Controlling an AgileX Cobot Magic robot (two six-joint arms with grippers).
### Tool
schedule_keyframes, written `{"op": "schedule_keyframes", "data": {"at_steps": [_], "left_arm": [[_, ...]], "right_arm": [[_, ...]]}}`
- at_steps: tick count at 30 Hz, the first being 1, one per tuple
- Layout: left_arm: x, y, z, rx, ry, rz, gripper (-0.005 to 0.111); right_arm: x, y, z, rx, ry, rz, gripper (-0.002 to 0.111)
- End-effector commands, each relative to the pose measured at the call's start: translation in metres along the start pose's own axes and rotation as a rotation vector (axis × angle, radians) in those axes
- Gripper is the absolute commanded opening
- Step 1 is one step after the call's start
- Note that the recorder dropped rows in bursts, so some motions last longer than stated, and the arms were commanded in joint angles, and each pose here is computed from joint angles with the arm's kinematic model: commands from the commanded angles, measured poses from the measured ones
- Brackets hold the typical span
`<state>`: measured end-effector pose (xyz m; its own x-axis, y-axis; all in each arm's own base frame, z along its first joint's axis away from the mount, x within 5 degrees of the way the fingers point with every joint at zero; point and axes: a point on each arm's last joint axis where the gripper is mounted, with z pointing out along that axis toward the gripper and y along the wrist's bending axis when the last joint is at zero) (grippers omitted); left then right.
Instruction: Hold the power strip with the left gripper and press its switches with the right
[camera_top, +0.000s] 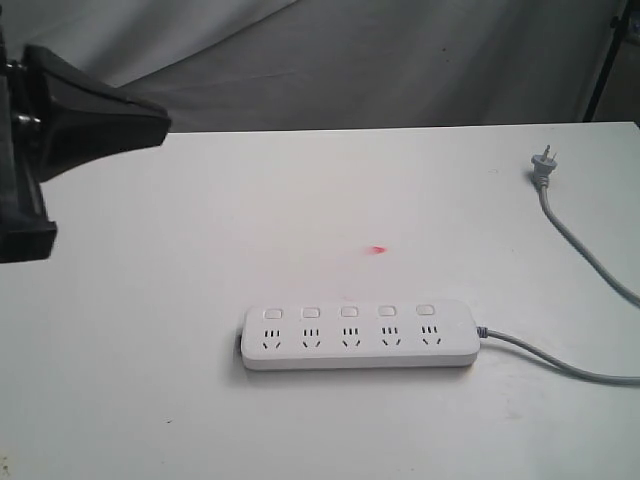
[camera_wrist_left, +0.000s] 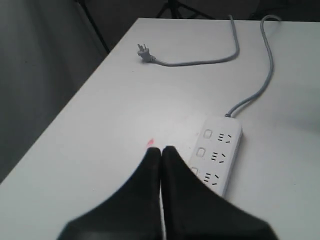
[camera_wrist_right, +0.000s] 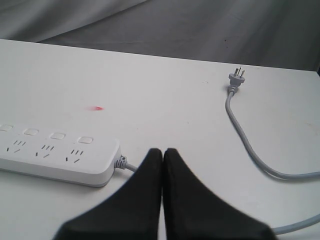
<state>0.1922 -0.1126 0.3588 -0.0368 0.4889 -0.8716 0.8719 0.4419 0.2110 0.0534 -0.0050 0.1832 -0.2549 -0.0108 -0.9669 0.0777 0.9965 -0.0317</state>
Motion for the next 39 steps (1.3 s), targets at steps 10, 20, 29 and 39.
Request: {"op": "schedule_keyframes", "data": {"at_steps": [10, 20, 29, 39], "left_arm": [[-0.002, 0.015, -0.095, -0.483, -0.049, 0.001, 0.0], [-0.023, -0.024, -0.144, -0.762, -0.144, 0.124, 0.0], [-0.038, -0.08, -0.169, -0.847, -0.246, 0.267, 0.0], [-0.042, -0.11, -0.18, -0.89, -0.3, 0.342, 0.0]], "right_arm": [[0.001, 0.0, 0.0, 0.003, -0.001, 0.004, 0.0], [0.001, 0.0, 0.0, 0.003, -0.001, 0.004, 0.0], [0.001, 0.0, 0.0, 0.003, -0.001, 0.004, 0.0], [0.001, 0.0, 0.0, 0.003, -0.001, 0.004, 0.0]]}}
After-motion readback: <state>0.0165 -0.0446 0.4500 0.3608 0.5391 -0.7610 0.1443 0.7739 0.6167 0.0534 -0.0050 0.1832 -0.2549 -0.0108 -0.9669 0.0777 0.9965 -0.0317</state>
